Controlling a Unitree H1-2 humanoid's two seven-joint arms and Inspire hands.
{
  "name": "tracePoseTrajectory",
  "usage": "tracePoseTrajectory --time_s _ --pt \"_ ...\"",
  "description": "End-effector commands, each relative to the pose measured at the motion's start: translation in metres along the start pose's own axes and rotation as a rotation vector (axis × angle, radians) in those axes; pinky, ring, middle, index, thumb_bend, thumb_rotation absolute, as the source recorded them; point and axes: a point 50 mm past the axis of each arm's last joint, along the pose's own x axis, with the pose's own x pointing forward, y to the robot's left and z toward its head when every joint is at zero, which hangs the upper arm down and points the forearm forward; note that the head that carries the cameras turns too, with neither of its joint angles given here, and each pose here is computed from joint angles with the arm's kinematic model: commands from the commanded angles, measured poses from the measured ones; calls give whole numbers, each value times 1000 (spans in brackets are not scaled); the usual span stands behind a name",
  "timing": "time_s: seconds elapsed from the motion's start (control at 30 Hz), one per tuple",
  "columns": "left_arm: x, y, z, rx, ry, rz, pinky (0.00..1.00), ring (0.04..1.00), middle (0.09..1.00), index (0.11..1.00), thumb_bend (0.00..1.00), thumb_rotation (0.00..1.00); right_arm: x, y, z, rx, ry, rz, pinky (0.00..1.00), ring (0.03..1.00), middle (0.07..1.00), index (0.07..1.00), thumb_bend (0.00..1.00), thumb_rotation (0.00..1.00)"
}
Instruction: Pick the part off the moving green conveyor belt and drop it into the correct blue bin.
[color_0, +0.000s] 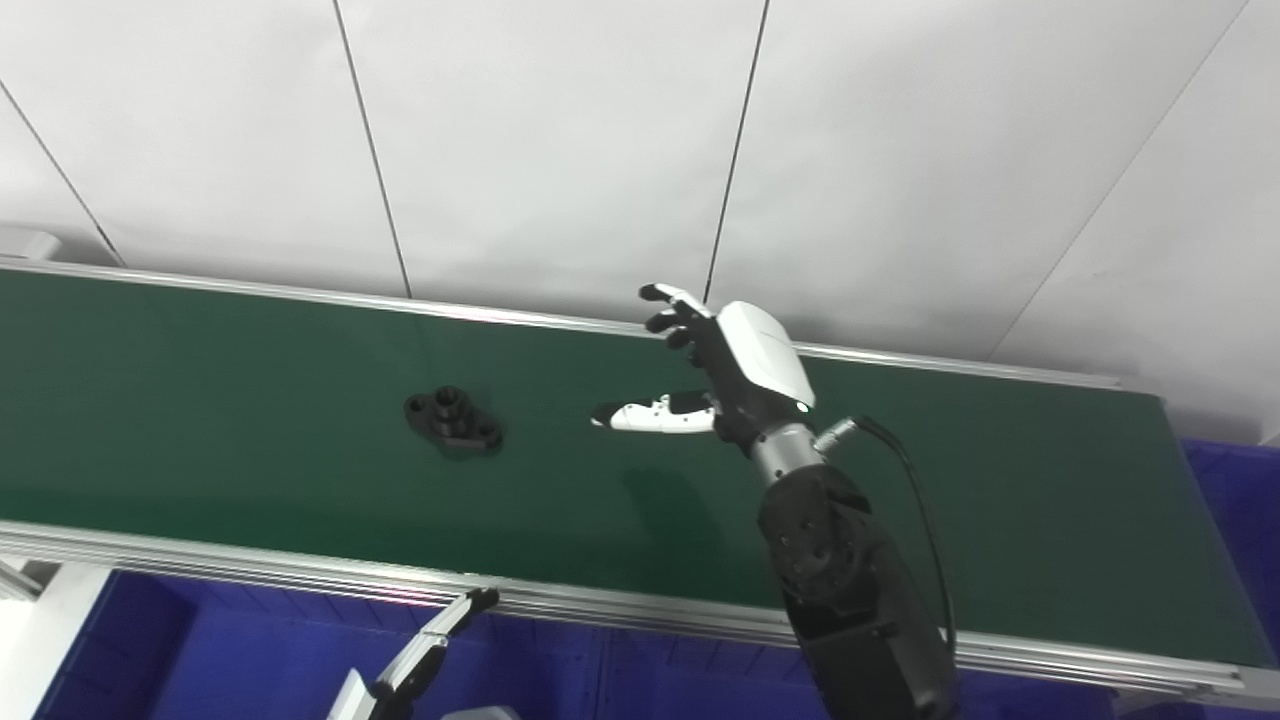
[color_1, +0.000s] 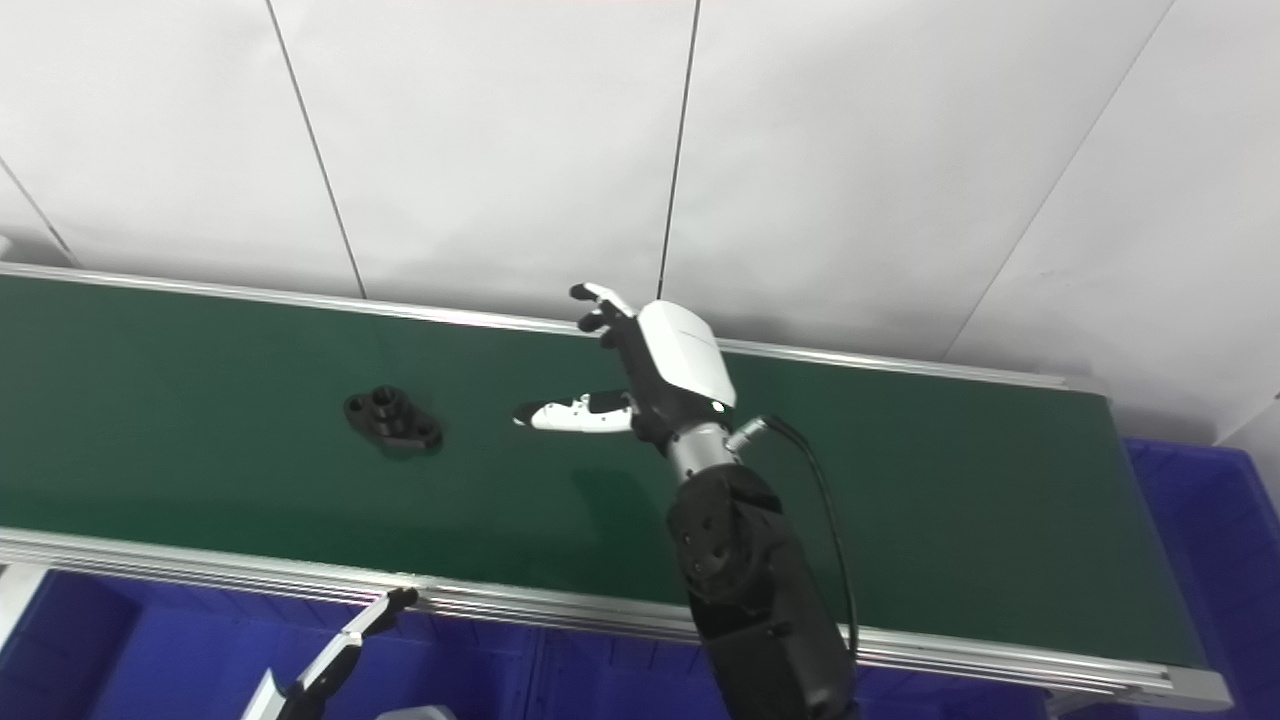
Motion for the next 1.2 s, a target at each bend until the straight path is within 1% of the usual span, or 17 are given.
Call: tracePoseTrajectory --time_s 0.0,0.1,0.2,0.3,0.43,0.57,0.7,0.97,1.17 --pt "-4 6 4 -33 16 43 835 887 911 899 756 435 13 -10 20 -27 -50 -32 660 736 772 862 808 460" --pt "-7 5 5 -44 30 37 846 885 907 899 744 454 20 -3 22 -46 -57 -6 670 745 787 853 809 477" --pt "-10 5 5 -49 41 27 837 882 906 899 725 462 27 5 24 -64 -68 16 646 720 762 839 814 476" --pt "-13 4 5 -47 48 26 829 874 897 892 719 463 34 12 26 -79 -64 41 645 721 765 834 822 486" --pt "-14 4 6 -55 48 18 827 872 892 886 735 463 42 22 28 -88 -63 79 655 737 777 799 822 464" --pt "-13 2 7 -61 48 24 809 864 885 875 753 449 52 33 30 -128 -54 108 675 757 799 818 831 474" --pt "-13 1 8 -68 46 8 815 871 892 880 755 443 59 44 29 -165 -54 128 656 756 800 823 835 464" --pt "-11 -1 10 -78 38 -2 817 874 898 878 756 423 68 52 28 -204 -44 153 652 780 826 831 840 453" --pt "-12 -1 10 -78 38 -12 823 881 906 881 759 415 77 56 32 -243 -53 169 656 764 811 828 826 467"
